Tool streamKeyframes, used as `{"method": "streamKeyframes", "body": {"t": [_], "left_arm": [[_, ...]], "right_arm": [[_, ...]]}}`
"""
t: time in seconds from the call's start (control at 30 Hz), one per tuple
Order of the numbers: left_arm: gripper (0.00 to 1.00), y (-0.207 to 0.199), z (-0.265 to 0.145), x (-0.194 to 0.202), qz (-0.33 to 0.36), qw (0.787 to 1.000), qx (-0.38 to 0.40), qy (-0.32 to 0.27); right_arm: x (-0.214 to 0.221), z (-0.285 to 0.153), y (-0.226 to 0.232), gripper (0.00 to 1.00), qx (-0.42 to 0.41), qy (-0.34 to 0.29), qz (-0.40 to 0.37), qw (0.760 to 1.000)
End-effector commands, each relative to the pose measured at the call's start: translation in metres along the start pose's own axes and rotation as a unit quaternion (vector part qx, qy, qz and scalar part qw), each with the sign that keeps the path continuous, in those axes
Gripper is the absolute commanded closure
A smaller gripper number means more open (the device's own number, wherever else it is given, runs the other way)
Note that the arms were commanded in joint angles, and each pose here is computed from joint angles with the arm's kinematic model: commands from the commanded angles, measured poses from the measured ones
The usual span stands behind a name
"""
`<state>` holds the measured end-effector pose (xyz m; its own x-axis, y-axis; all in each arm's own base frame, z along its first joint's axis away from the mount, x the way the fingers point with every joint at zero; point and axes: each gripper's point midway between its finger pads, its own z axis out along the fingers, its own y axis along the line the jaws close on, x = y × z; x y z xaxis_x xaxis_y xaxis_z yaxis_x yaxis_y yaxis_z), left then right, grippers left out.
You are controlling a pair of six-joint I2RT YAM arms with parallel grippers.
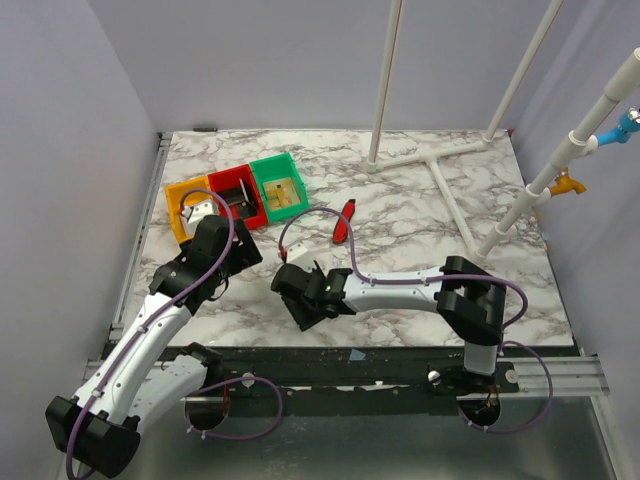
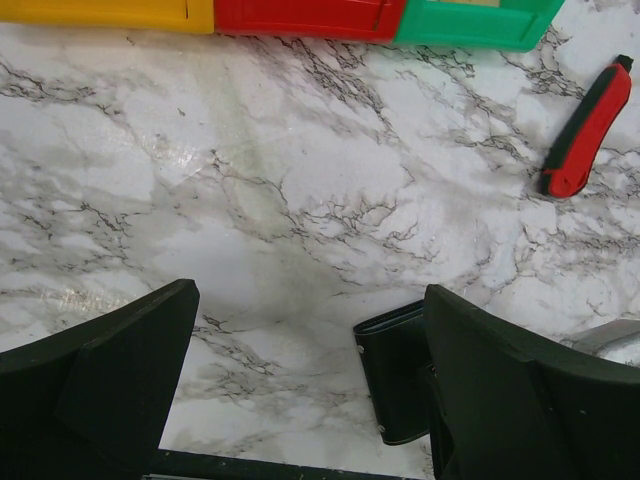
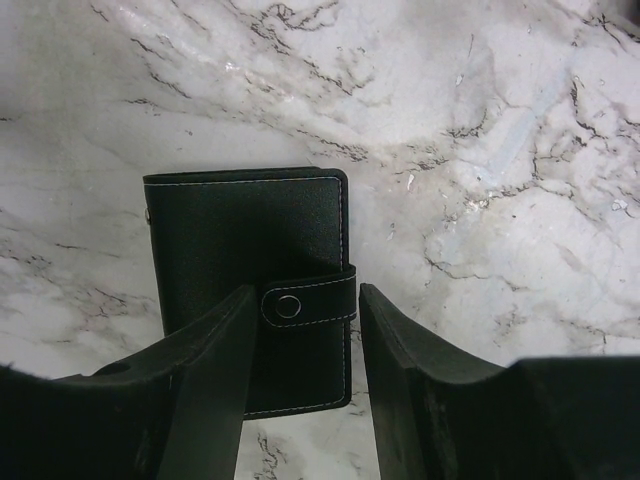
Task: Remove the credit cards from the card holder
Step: Open the card holder at the center of the board.
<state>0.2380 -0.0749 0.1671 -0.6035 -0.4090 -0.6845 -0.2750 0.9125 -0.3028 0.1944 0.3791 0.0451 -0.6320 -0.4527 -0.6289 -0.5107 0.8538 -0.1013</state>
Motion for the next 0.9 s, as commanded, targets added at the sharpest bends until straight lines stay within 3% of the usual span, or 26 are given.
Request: {"method": "streamKeyframes", "body": {"t": [0.0,0.53,0.87], "left_arm": [[0.02,0.0,-0.001,0.002,-0.008,1.0,0.006,0.002],[0.02,0.001,-0.002,0.003,-0.008,1.0,0.005,0.004],[0.02,-0.003,0.0,0.004,-0.006,1.0,0.01,0.01]], "right_arm": [[-0.008,-0.013,0.004,0.51,-0.011,-0.007,0.003,1.0],[0.026,0.005,0.006,0.57,-0.012,0.032,-0.004,0.999],[0.033,0.011,-0.003,0.86,0.016,0.039,-0.005,0.999]]}}
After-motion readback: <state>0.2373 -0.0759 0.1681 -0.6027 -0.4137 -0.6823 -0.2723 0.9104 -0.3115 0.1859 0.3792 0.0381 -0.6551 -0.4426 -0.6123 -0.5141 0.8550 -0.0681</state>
